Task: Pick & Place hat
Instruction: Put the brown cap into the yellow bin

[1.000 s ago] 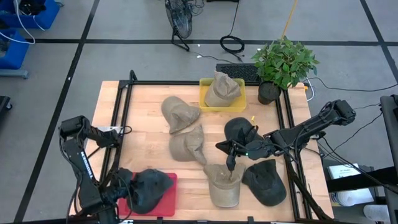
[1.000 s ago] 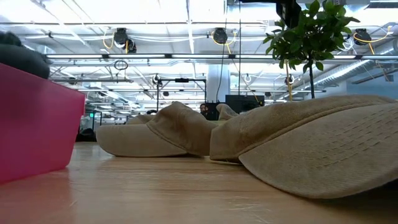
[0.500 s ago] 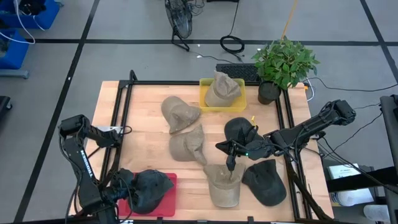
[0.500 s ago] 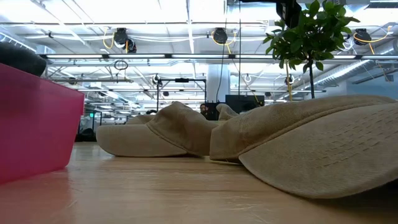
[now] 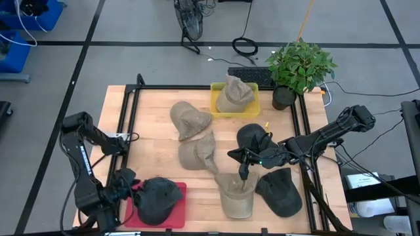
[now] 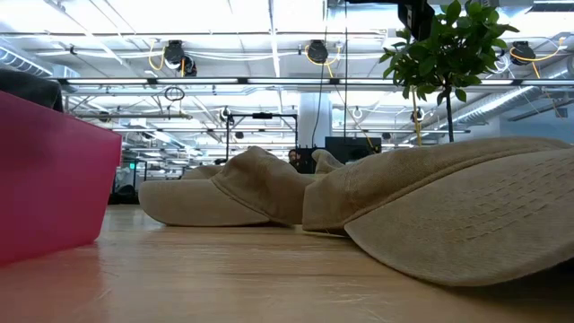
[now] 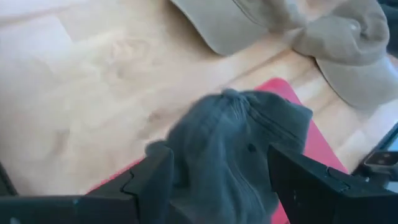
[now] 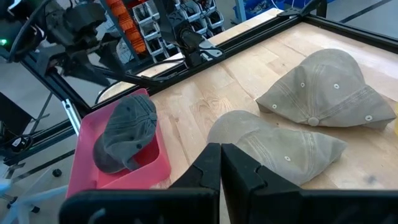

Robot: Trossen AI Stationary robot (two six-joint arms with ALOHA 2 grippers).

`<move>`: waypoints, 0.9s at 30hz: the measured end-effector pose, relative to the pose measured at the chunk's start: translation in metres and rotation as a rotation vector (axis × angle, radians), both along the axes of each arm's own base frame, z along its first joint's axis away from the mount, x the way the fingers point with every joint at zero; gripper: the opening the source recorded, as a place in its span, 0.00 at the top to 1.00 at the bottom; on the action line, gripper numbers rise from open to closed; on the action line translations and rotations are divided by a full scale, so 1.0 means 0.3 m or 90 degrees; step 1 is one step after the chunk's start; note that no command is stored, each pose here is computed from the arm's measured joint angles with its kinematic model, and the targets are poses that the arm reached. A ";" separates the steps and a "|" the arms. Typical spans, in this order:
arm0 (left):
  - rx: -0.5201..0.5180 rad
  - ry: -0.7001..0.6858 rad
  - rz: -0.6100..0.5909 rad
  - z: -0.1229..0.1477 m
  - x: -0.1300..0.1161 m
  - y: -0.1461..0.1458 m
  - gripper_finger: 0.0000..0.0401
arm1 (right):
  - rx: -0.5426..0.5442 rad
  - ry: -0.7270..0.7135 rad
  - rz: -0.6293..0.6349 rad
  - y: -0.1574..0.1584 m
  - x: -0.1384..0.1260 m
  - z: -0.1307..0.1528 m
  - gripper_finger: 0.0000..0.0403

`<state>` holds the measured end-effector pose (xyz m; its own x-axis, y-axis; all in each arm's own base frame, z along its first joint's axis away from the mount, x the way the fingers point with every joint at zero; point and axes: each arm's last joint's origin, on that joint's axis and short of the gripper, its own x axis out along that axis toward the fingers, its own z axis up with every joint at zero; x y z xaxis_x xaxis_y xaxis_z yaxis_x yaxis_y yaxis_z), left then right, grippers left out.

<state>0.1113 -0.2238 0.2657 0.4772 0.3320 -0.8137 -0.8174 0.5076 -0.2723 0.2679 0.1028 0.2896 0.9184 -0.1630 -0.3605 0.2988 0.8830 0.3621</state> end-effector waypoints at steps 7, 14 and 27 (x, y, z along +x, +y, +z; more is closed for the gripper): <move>0.054 -0.005 -0.024 0.026 0.041 0.051 0.36 | -0.007 0.028 -0.002 -0.006 -0.012 -0.055 1.00; 0.132 0.030 -0.042 0.028 0.142 0.119 0.36 | 0.002 0.016 -0.004 -0.010 -0.022 -0.117 1.00; 0.193 0.246 -0.142 0.044 0.366 0.400 0.96 | -0.041 -0.037 -0.038 -0.100 -0.028 -0.220 1.00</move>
